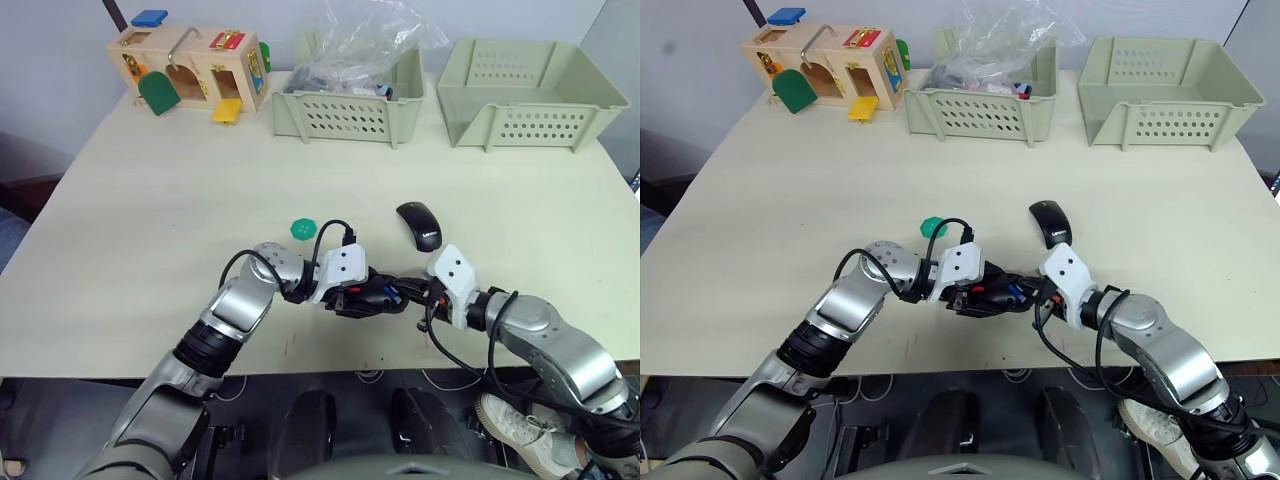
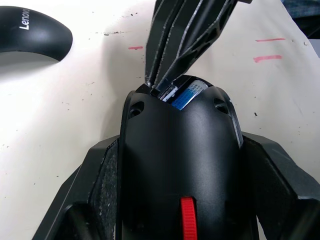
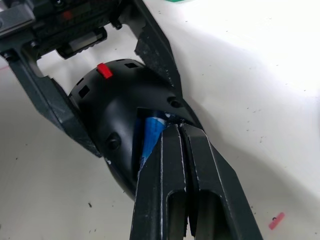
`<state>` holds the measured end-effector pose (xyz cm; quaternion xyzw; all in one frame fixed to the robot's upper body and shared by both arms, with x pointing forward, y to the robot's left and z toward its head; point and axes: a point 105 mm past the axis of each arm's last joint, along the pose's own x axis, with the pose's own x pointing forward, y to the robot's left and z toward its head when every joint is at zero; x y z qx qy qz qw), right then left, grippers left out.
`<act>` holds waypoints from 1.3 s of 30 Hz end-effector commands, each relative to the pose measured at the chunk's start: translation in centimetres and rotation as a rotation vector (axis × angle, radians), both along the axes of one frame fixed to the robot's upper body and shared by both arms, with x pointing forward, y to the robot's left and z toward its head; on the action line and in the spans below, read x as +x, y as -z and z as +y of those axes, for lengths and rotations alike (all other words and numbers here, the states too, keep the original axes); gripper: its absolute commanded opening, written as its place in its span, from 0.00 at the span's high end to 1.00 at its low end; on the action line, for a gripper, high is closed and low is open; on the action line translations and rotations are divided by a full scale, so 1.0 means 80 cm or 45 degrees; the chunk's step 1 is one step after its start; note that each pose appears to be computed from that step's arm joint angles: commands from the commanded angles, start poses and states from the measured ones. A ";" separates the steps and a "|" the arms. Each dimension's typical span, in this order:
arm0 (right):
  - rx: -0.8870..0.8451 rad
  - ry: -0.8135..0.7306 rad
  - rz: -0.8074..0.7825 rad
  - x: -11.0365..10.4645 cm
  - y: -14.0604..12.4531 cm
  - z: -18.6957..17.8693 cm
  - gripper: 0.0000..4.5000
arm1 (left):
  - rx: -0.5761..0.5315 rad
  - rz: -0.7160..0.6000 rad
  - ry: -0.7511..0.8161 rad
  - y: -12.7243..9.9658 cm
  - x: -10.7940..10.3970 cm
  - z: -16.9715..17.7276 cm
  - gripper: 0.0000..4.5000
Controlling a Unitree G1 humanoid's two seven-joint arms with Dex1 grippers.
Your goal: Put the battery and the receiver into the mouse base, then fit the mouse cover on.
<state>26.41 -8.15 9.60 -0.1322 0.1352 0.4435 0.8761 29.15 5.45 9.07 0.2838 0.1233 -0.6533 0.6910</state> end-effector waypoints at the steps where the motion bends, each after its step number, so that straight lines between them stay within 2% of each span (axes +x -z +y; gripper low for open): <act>1: -0.067 0.014 0.085 -0.006 0.027 -0.008 0.99 | 0.038 0.020 0.019 0.008 -0.006 0.001 0.36; 6: -0.089 0.026 0.094 -0.004 0.033 -0.014 0.99 | 0.038 0.021 0.018 0.008 -0.007 0.001 0.36; 13: 0.136 0.001 0.049 0.000 -0.023 -0.013 0.99 | 0.039 0.017 0.019 0.010 -0.008 0.001 0.36; 16: 0.147 -0.064 0.047 -0.018 -0.051 -0.030 0.80 | 0.037 0.018 0.018 0.010 -0.008 0.001 0.36; 19: 0.112 -0.104 0.044 -0.037 -0.068 -0.053 0.46 | 0.033 0.019 0.017 0.010 -0.008 0.001 0.36; 21: 0.090 -0.119 0.049 -0.046 -0.073 -0.063 0.29 | 0.033 0.019 0.017 0.010 -0.008 0.002 0.36; 22: 0.063 -0.150 0.050 -0.058 -0.077 -0.074 0.19 | 0.032 0.020 0.017 0.010 -0.008 0.002 0.36; 25: 0.039 -0.201 0.052 -0.081 -0.089 -0.088 0.02 | 0.033 0.018 0.020 0.010 -0.007 0.003 0.36; 31: 0.034 -0.203 0.049 -0.090 -0.091 -0.094 0.02 | 0.026 0.018 0.019 0.009 -0.006 0.003 0.36; 32: 0.036 -0.202 0.051 -0.091 -0.091 -0.095 0.00 | 0.024 0.023 0.020 0.008 -0.006 0.003 0.18; 34: 0.038 -0.196 0.053 -0.092 -0.090 -0.095 0.00 | -0.010 0.029 0.016 0.003 -0.007 0.001 0.05; 35: 0.044 -0.189 0.052 -0.091 -0.089 -0.096 0.00 | -0.034 0.021 0.016 -0.002 -0.008 0.000 0.01; 39: 0.049 -0.181 0.052 -0.090 -0.087 -0.094 0.00 | -0.091 0.015 0.013 -0.016 -0.013 0.001 0.01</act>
